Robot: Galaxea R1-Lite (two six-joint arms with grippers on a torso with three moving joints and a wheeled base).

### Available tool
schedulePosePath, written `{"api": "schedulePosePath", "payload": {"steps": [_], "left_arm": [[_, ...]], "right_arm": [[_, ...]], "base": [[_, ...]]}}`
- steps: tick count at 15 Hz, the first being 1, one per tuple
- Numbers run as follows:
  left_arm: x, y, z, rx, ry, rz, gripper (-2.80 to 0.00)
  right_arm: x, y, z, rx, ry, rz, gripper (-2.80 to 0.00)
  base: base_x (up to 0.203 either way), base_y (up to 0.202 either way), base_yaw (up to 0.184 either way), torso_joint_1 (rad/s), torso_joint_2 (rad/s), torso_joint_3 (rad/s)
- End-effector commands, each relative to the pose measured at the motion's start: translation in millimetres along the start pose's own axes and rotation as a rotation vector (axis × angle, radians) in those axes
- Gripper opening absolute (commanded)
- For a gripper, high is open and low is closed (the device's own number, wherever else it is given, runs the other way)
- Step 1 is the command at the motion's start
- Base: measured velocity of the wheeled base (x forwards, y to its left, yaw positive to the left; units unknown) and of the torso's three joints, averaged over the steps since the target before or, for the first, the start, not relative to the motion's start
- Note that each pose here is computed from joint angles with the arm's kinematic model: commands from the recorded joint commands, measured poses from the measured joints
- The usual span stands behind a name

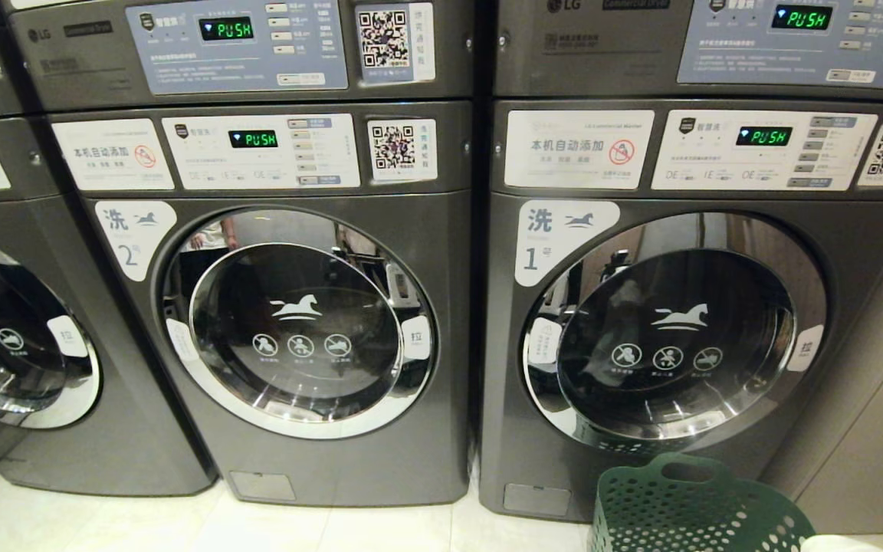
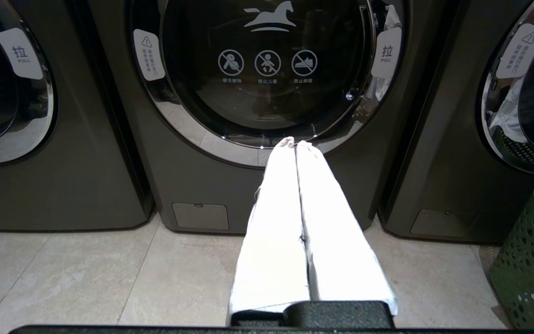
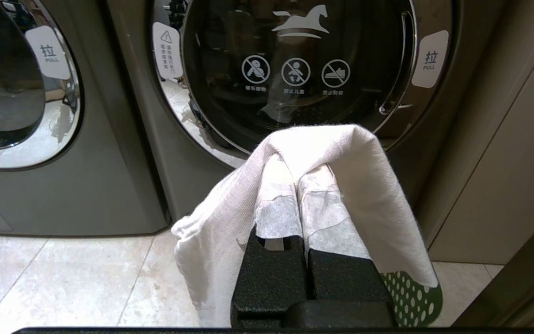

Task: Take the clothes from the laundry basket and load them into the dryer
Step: Put the clothes in the dryer

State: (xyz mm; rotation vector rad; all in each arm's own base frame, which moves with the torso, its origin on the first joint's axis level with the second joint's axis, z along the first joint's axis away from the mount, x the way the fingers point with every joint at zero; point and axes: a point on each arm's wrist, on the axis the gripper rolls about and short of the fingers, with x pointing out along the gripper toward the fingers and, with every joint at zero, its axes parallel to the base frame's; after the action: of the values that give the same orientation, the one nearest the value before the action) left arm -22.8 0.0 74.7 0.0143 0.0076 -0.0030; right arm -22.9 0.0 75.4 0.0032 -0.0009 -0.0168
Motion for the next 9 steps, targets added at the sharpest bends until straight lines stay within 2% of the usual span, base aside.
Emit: {"api": "schedulePosePath", "payload": {"steps": [1, 9], "left_arm": [[0.0, 0.0, -0.1, 0.001, 0.000, 0.000, -2.80], [0.0, 0.0, 0.1, 0.001, -0.002, 0.000, -2.80]], "right_arm": [[0.1, 0.0, 0.1, 0.000, 0.001, 0.000, -2.80], [0.1, 0.0, 0.1, 0.000, 0.001, 0.000, -2.80]], "base": [[0.005, 0.069, 0.000, 0.002, 0.00, 0.004], [0.000, 0.188, -0.001, 0.003, 0.00, 0.004]]}}
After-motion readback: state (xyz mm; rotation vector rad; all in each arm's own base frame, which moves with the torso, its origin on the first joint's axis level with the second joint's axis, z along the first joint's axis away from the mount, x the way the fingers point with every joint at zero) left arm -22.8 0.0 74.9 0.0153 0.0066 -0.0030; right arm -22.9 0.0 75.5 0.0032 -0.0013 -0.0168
